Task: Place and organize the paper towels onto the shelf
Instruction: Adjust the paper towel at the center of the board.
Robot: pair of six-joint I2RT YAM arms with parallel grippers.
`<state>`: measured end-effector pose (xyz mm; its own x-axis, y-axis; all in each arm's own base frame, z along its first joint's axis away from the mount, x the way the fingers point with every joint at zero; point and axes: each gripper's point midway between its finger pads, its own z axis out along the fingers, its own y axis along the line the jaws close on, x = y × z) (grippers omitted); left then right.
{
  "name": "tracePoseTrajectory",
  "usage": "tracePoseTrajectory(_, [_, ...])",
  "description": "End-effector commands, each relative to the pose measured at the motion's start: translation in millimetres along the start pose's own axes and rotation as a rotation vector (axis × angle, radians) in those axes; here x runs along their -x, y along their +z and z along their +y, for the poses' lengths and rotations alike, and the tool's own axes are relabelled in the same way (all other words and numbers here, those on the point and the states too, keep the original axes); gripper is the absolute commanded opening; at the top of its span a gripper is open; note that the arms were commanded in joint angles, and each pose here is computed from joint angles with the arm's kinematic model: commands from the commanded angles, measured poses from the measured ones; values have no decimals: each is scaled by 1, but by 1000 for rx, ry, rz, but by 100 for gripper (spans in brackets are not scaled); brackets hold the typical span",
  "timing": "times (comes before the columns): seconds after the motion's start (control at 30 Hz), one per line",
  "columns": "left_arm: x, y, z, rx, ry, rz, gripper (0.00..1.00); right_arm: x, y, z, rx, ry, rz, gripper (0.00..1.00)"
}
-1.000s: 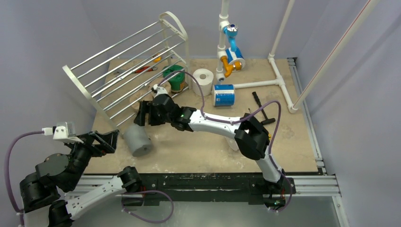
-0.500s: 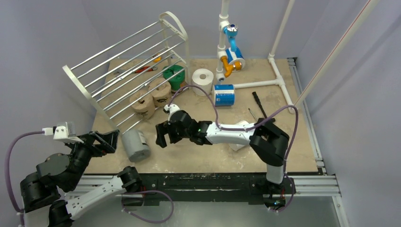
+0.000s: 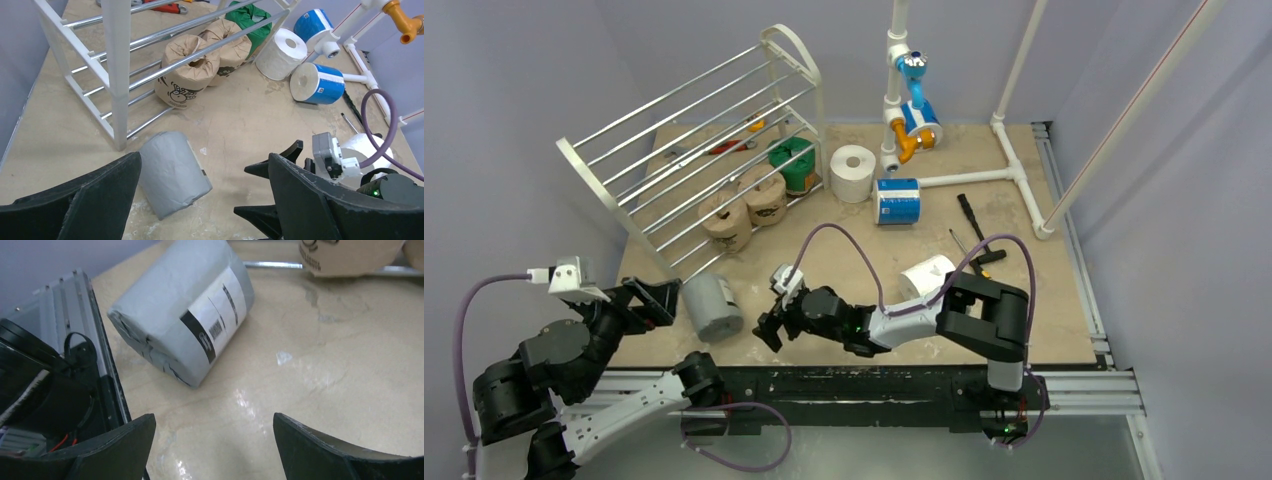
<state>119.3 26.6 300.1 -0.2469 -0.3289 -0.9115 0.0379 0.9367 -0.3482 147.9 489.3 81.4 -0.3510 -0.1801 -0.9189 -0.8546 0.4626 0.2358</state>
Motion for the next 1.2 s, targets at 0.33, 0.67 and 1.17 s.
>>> tracePoseTrajectory(0.33, [10, -4, 4, 24, -8, -10, 97, 58, 39, 39, 35, -98, -251, 84])
tracePoseTrajectory(0.67, [7, -8, 10, 15, -15, -8, 97, 38, 66, 30, -54, -92, -184, 83])
tracePoseTrajectory(1.17, [-2, -5, 10, 24, 8, 21, 97, 33, 75, 21, -120, -81, -159, 70])
